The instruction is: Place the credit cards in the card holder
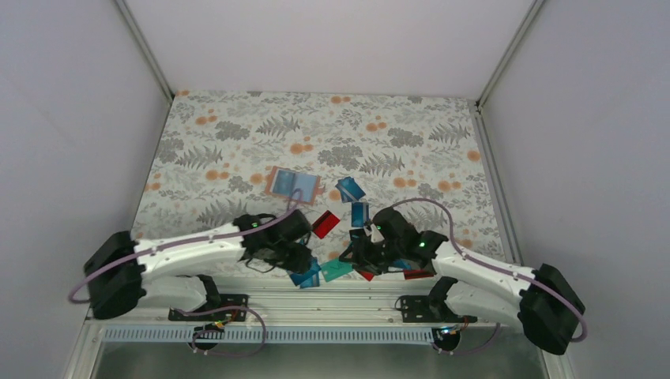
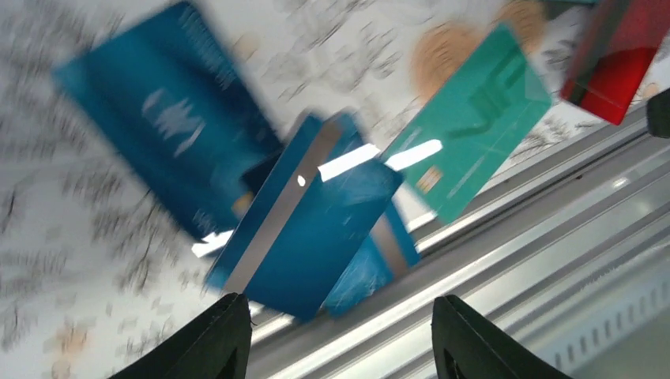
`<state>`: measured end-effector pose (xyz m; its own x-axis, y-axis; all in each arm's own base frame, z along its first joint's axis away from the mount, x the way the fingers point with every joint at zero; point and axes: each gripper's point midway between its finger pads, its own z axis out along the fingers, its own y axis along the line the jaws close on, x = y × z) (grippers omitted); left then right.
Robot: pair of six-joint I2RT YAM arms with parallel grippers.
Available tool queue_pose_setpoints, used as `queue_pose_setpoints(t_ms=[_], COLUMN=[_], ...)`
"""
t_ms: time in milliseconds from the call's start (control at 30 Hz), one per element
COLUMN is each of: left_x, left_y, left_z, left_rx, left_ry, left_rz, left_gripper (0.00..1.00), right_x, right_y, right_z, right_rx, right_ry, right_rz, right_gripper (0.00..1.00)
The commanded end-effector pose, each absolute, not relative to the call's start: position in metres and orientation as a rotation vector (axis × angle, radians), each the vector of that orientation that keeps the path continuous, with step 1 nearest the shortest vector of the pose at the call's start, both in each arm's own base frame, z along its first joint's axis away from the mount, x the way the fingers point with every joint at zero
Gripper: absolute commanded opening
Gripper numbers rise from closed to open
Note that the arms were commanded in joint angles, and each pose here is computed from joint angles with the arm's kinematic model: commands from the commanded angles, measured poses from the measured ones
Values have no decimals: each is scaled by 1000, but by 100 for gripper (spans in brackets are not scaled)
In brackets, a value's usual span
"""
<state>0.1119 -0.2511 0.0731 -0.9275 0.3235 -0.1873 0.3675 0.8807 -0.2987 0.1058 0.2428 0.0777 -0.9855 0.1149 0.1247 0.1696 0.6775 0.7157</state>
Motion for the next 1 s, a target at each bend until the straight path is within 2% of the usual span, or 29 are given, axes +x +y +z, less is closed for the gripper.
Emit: queue_pose_setpoints(t_ms=[0,133,333,533,967], left_x=[87,78,67,66,71], left_y=[-229,-221,-214,-207,-210], left_z=[70,66,55,47,31], left_rx=[306,136,-75,-249,-397], left_ry=[3050,3072,3095,3037,2960], left_rz=[-770,-971,-1092,-1192,-1300], left_gripper=[60,64,65,66,66], right_x=[114,117,116,126,125], right_y=[274,299,334,346,340], right_z=[89,92,91,70,22], right_rx=[-139,7,194,252,273], right_ry=[-2806,-2775,-2717,-2760,-2781], right_rz=[-1333,-1393,-1424,-1289,-1077], right_gripper=[50,43,32,16,12])
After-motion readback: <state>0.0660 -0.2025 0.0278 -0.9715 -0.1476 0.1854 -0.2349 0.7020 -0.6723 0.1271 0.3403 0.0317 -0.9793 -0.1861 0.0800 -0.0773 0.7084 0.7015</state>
